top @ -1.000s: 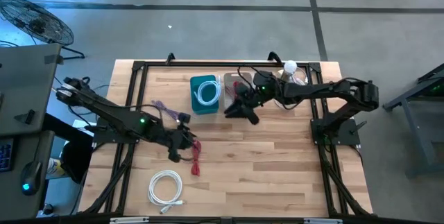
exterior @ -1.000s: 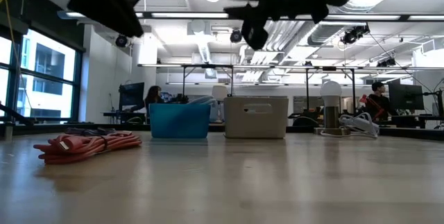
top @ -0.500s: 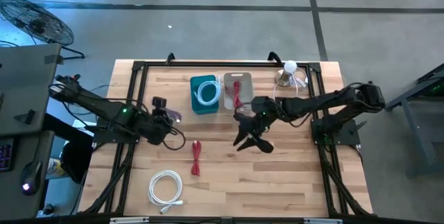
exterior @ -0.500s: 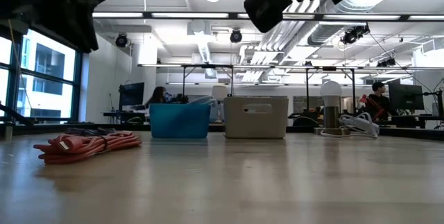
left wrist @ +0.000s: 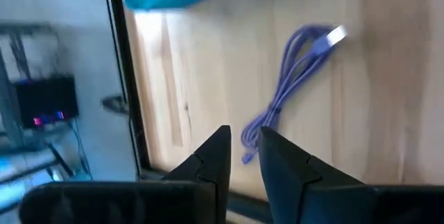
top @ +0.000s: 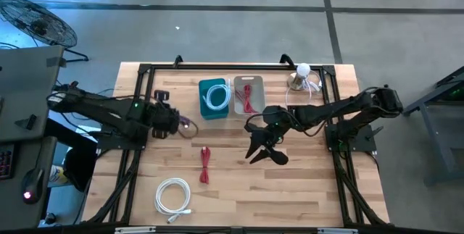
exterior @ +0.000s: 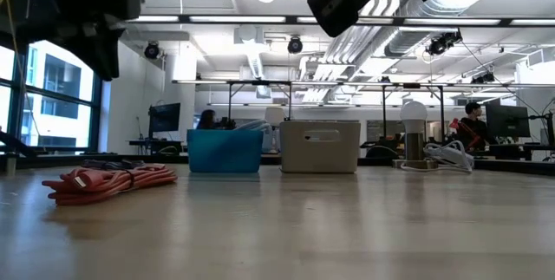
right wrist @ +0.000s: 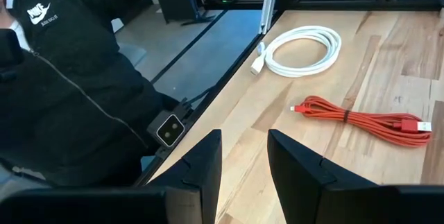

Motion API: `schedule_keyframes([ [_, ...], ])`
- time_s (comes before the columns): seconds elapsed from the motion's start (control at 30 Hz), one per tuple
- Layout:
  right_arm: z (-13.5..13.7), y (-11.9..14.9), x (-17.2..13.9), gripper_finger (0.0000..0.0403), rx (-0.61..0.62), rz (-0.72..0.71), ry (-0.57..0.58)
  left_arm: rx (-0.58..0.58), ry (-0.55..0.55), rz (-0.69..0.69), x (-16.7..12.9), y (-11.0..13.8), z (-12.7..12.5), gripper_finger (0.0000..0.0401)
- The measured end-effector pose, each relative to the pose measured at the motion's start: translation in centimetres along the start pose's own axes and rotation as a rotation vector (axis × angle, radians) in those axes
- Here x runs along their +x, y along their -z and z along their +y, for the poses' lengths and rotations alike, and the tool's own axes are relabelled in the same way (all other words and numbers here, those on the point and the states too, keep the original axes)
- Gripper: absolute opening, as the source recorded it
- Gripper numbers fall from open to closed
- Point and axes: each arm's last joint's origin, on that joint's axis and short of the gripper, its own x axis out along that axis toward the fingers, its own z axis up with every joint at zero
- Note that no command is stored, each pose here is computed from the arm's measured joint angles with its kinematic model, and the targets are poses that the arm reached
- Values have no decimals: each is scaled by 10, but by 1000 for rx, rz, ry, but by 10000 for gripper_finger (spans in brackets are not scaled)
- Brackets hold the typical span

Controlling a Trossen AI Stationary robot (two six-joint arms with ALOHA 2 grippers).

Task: Pick & Place USB Port
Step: Put the purple charger cable into the gray bin

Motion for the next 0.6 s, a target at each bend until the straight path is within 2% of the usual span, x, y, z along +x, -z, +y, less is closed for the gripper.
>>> schedule_keyframes([
  [0.13,0,0,0,110,0,1,1,8,31,44,8,2,11,72],
  [0.33,0,0,0,110,0,1,2,3,150,132,22,12,30,72],
  [0.47,0,0,0,110,-13,1,6,21,247,123,27,16,39,72],
  [0.6,-1,1,0,110,-13,6,20,40,322,52,33,14,45,72],
])
